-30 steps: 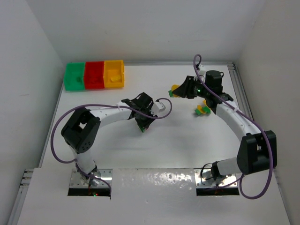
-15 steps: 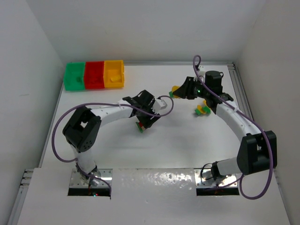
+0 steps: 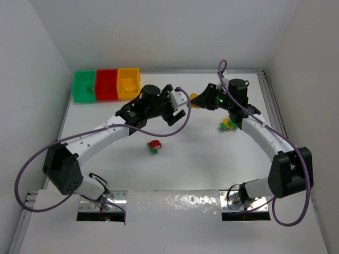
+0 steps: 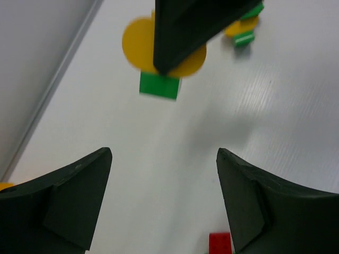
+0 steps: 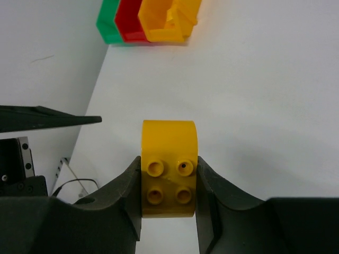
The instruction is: Sort the legos into containers by color
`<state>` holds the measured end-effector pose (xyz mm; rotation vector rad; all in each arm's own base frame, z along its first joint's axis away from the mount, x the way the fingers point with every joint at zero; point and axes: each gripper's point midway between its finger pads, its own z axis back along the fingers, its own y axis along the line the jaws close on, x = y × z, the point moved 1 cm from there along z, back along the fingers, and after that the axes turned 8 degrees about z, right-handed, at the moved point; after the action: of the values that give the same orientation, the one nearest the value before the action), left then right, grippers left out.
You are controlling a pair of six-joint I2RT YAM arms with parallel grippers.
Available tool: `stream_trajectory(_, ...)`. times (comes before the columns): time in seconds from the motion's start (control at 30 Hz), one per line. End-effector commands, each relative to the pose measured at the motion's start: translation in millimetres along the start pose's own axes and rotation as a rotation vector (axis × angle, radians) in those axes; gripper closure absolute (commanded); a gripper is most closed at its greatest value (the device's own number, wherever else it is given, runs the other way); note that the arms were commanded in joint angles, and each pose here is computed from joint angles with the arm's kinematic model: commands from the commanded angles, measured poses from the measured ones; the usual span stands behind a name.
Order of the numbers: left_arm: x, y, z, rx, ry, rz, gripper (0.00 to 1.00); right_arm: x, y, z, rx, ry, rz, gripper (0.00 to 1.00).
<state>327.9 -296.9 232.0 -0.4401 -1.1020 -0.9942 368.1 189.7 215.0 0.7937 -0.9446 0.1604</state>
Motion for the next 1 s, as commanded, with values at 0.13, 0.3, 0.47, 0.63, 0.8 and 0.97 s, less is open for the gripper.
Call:
stream_trajectory(0.13, 39, 5, -13, -0.02, -0.192, -0.092, 0.22, 23, 46, -1, 0.095, -0.076, 0.04, 1.0)
stream_trajectory(0.3, 37, 3, -16, -0.038, -0.183, -0.107, 0.22, 21, 52, -1, 0.1, -0.089, 0.042, 1.0)
stream_trajectory(0.47, 36, 7, -17, -0.019, -0.175, -0.1, 0.32, 19, 58, -2, 0.116, -0.085, 0.046, 1.0)
stream_trajectory(0.63, 42, 6, -17, -0.023, -0.201, -0.08, 0.57, 14, 62, -5, 0.134, -0.067, 0.041, 1.0)
stream_trajectory(0.8, 39, 4, -18, -0.031, -0.196, -0.063, 0.71, 12, 65, -8, 0.145, -0.061, 0.033, 1.0)
stream_trajectory(0.97, 31, 3, -18, -0.031, -0.165, -0.069, 0.86, 18, 68, -8, 0.148, -0.084, 0.03, 1.0)
